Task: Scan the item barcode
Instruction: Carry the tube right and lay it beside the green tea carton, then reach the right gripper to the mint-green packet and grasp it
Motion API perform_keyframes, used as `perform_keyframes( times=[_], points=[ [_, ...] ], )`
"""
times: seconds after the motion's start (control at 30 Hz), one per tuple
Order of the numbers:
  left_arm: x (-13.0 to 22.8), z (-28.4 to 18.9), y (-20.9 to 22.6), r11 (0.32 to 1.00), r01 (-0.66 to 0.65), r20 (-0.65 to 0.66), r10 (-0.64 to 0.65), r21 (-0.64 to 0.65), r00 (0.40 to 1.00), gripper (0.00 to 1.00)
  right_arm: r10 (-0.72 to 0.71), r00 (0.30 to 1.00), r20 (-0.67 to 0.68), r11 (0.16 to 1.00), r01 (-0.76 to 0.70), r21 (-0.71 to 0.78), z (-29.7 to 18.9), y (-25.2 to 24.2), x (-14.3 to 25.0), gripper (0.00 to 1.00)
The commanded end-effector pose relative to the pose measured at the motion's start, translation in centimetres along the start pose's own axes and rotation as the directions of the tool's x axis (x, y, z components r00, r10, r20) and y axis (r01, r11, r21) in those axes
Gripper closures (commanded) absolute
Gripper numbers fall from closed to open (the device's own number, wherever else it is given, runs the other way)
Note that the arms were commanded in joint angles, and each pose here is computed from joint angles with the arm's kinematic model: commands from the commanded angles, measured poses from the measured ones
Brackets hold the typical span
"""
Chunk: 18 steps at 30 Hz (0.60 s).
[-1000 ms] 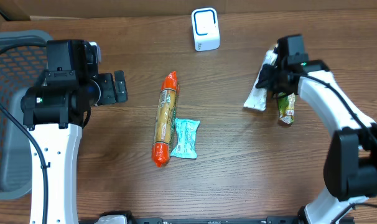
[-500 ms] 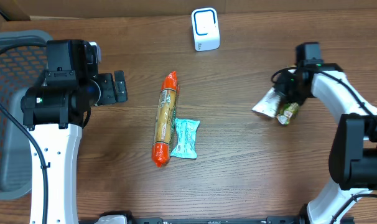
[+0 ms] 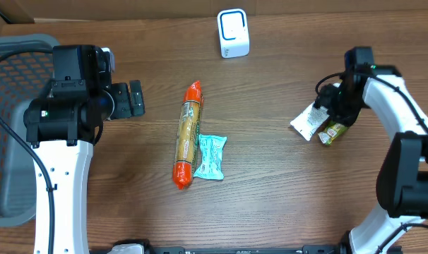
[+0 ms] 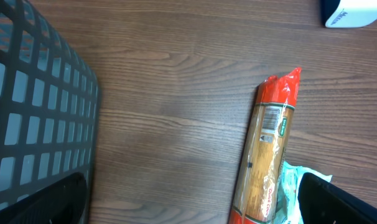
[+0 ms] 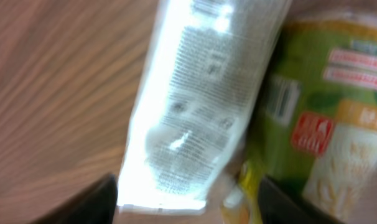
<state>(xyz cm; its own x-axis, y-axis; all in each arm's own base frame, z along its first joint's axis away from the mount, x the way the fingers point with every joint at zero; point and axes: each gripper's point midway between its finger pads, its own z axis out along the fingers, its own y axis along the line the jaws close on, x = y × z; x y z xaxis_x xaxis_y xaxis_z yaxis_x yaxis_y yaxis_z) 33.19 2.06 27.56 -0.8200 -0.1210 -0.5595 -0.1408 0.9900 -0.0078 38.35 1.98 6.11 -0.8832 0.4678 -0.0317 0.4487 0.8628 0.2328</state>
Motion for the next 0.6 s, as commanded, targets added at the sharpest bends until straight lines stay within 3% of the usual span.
perform_keyframes(
  times=[0.0,0.13,0.3,0.57],
  points=[
    [-0.6,-0.3,0.0,1.000,-0.027,0.019,0.027,-0.004,0.999,0.01,-0.116,0.989,0.093,0.982,0.128,-0.135,-6.4,4.5,-0.7,0.12],
    [-0.6,-0.3,0.0,1.000,-0.027,0.019,0.027,-0.003,0.999,0.01,-0.260,0.964,0.051,0.934,0.265,-0.240,-8.0,7.9,1.8,0.00],
    [-0.6,-0.3,0.0,1.000,-0.027,0.019,0.027,-0.003,0.999,0.00,-0.395,0.919,0.005,0.854,0.369,-0.366,-7.5,12.5,5.9,0.00],
    [-0.6,-0.3,0.0,1.000,-0.027,0.019,0.027,-0.003,0.999,0.00,-0.498,0.864,-0.072,0.805,0.430,-0.409,-4.1,18.1,13.9,0.00]
  ],
)
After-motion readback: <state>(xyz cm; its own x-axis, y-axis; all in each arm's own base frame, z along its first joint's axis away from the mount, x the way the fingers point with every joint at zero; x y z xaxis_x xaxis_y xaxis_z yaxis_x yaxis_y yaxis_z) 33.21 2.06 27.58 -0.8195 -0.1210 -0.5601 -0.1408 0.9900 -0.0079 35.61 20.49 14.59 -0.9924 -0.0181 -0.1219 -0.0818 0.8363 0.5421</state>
